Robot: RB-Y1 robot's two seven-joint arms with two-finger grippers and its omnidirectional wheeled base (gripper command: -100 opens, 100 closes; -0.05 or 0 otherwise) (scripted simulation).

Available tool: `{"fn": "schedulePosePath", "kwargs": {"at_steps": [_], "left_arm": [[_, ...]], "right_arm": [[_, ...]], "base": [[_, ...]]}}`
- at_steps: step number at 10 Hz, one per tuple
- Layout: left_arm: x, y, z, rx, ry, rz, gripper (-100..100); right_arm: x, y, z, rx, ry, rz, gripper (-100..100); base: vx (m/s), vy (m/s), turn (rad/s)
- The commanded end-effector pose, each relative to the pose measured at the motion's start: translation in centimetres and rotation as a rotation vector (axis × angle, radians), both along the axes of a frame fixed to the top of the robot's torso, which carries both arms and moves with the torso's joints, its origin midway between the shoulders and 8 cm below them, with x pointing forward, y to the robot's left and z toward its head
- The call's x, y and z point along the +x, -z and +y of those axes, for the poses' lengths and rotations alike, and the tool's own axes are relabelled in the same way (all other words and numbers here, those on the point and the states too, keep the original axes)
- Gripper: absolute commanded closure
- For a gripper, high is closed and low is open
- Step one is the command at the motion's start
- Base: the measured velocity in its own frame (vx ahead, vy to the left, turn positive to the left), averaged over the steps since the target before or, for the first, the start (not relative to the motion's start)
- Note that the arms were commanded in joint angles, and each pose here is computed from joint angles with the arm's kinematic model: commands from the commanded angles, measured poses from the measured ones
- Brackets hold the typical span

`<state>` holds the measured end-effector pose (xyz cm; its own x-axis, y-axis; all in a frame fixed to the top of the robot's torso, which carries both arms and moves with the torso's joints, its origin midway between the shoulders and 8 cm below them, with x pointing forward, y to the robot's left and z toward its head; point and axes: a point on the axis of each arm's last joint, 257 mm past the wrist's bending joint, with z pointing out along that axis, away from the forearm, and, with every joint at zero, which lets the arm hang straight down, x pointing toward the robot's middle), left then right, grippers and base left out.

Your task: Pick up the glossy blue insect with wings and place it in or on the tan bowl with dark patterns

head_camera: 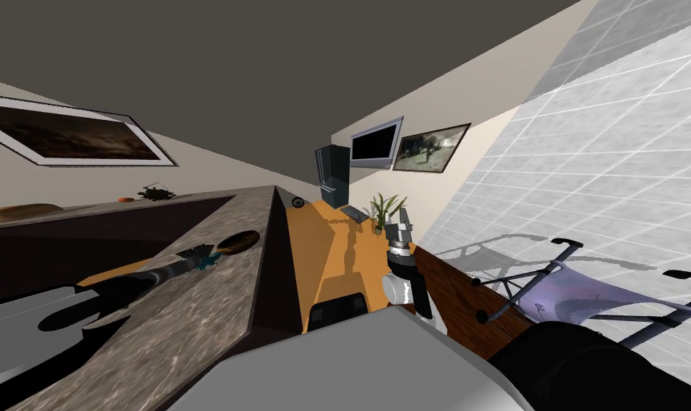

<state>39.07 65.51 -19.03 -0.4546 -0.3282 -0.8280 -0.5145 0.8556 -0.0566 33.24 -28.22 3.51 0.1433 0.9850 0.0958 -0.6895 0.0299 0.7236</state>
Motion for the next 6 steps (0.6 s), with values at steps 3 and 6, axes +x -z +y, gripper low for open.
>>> {"fn": "schedulePosePath", "kwargs": {"at_steps": [3, 6], "left_arm": [[1.5, -2.4, -0.8, -0.008, 0.012, -0.025, 100], [3.2, -4.7, -2.1, -0.022, 0.030, -0.048, 100]], "right_arm": [[0.0, 0.0, 0.0, 0.000, 0.000, 0.000, 0], [0.0, 0.0, 0.0, 0.000, 0.000, 0.000, 0]], "base": [[0.054, 0.024, 0.094], [0.090, 0.028, 0.094]]}}
